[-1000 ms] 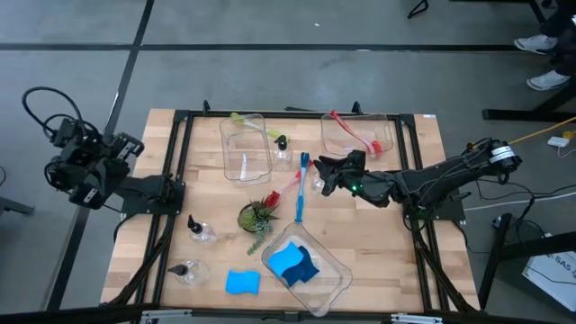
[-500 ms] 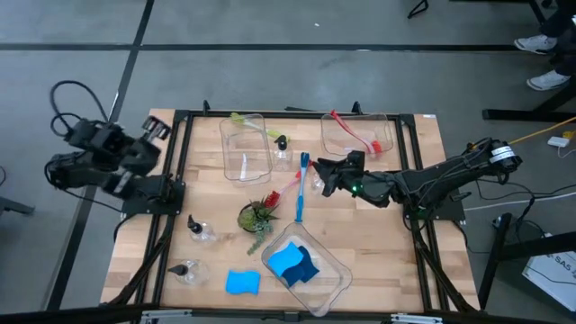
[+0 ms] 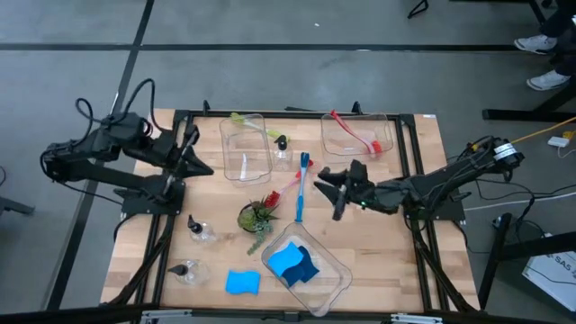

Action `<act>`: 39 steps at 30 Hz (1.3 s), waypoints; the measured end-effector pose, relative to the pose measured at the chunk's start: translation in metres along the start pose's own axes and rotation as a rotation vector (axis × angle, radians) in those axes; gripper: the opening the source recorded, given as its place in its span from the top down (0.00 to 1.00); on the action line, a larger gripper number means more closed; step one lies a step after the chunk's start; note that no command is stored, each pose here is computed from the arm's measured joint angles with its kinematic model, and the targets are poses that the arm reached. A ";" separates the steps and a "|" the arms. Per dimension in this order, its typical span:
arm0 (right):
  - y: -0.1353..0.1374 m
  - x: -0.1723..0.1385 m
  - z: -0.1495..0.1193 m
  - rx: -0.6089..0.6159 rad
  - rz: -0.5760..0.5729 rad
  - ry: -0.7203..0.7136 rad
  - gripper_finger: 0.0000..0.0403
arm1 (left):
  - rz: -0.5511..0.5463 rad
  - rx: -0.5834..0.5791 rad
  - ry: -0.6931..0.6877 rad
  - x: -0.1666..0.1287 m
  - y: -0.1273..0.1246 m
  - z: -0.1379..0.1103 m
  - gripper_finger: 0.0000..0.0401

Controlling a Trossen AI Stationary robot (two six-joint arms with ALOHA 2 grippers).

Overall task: Pick & Place Kitchen Sink Supplies
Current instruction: Put the transparent soap dispenser into the top left transparent bin

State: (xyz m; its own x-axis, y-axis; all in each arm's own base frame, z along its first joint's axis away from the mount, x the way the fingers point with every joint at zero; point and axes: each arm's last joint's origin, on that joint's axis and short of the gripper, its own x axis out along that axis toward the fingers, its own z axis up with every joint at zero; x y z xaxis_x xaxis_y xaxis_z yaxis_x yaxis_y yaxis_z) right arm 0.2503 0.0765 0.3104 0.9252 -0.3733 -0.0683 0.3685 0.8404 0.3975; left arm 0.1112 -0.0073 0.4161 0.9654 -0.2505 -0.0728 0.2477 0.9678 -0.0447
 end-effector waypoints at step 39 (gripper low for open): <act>-0.142 -0.120 -0.052 -0.151 0.299 -0.441 0.63 | 0.293 -0.379 0.384 0.053 0.078 -0.029 0.99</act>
State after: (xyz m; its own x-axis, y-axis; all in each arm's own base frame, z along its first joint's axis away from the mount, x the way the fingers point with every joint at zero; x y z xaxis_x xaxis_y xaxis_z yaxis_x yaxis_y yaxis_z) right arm 0.0919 0.0229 0.2146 0.8777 -0.2118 0.4299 0.1348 0.9699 0.2027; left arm 0.1798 0.0545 0.3803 0.8729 -0.0347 -0.4866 -0.1378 0.9393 -0.3142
